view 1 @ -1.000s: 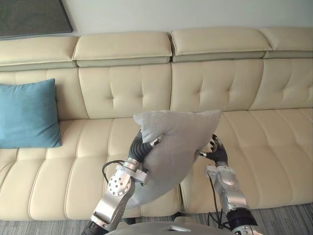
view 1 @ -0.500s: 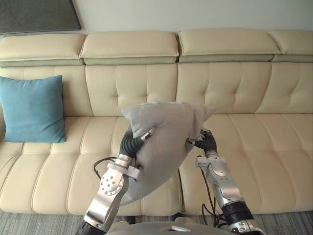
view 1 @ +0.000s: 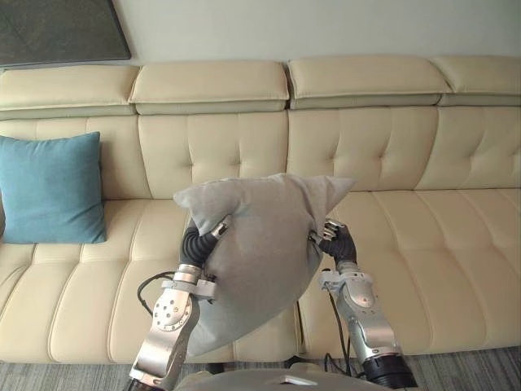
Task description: Pick up cushions and gather them together orderly.
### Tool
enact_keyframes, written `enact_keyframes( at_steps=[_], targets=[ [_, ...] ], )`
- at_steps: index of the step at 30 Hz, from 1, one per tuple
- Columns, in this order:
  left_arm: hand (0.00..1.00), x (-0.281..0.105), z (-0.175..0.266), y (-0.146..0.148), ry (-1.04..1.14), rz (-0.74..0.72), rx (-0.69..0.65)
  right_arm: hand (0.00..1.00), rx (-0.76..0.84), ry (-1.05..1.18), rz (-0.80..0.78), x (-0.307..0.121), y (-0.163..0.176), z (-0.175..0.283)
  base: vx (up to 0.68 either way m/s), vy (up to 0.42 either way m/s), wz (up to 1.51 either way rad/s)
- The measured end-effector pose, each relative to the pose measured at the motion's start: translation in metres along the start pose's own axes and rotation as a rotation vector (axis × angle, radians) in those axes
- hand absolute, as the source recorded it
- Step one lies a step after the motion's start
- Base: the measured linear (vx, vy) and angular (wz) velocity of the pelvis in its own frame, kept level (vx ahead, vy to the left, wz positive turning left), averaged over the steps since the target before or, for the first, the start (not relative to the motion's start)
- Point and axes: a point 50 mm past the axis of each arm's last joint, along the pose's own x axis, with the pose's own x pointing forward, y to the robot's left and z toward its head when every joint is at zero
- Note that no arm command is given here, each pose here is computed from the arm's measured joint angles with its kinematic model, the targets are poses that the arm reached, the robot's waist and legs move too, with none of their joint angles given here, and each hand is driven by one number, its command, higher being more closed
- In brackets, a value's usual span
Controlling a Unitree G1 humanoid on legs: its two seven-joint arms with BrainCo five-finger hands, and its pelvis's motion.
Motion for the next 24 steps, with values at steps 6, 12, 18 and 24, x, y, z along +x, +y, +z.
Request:
enact_keyframes(
  at_steps=[6, 12, 18, 24],
  targets=[
    [1.00, -0.002, -0.018, 0.017, 0.083, 0.096, 0.112, 1.00, -0.009, 0.023, -0.018, -0.007, 0.006, -0.007, -0.01, 0.002, -0.08],
    [1.00, 0.007, -0.029, 0.022, 0.124, 0.135, 0.187, 1.00, -0.020, 0.011, -0.047, -0.004, 0.009, -0.005, 0.00, -0.004, -0.10],
    [1.00, 0.052, -0.012, 0.021, 0.034, 0.143, 0.250, 1.00, -0.027, -0.068, -0.078, 0.023, 0.016, 0.018, -0.01, -0.001, -0.17],
    [1.00, 0.136, 0.073, 0.013, -0.272, 0.194, 0.351, 1.00, 0.018, -0.365, -0.153, 0.076, 0.031, 0.115, -0.10, -0.010, 0.00]
  ],
)
